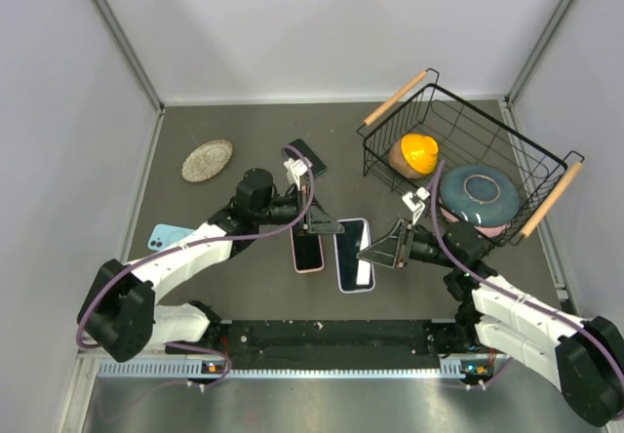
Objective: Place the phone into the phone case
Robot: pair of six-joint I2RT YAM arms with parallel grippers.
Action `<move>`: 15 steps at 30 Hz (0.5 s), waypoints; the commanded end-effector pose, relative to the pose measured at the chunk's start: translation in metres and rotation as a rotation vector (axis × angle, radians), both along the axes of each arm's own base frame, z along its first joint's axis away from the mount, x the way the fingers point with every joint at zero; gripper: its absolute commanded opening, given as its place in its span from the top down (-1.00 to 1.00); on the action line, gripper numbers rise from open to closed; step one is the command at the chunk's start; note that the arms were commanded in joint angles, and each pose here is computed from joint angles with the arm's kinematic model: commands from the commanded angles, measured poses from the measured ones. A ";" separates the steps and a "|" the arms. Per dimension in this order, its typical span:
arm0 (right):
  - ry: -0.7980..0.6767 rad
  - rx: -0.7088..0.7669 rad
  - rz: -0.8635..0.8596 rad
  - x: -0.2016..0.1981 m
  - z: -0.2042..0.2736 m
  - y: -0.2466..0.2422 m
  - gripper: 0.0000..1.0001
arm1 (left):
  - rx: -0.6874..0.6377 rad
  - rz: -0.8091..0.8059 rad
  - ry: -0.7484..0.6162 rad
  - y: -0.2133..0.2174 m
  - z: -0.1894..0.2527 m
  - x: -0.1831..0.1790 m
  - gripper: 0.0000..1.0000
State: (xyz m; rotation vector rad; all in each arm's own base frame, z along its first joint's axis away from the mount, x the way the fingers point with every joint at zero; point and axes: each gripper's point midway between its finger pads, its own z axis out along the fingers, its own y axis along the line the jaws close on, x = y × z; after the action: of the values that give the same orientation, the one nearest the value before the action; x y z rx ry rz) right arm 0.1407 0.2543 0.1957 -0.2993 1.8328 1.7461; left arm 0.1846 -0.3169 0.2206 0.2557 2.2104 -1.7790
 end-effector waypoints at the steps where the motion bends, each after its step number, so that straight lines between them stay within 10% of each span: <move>1: -0.035 0.050 -0.024 0.004 0.011 -0.002 0.51 | -0.114 0.022 -0.104 -0.001 0.039 0.006 1.00; 6: -0.055 0.031 -0.057 0.013 0.020 0.000 1.00 | -0.066 0.032 -0.118 0.000 0.029 0.008 1.00; 11: -0.072 -0.041 -0.132 0.027 0.022 -0.004 1.00 | 0.056 0.095 -0.234 0.015 0.021 0.013 -0.09; 15: -0.092 -0.009 -0.123 0.029 0.038 -0.001 1.00 | 0.038 0.052 -0.250 0.016 0.023 0.003 -0.31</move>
State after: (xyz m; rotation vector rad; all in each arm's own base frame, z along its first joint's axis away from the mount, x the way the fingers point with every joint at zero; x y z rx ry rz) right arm 0.1559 0.2513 0.1880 -0.2055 1.9154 1.6429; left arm 0.1891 -0.3033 0.2225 0.3015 2.1574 -1.6088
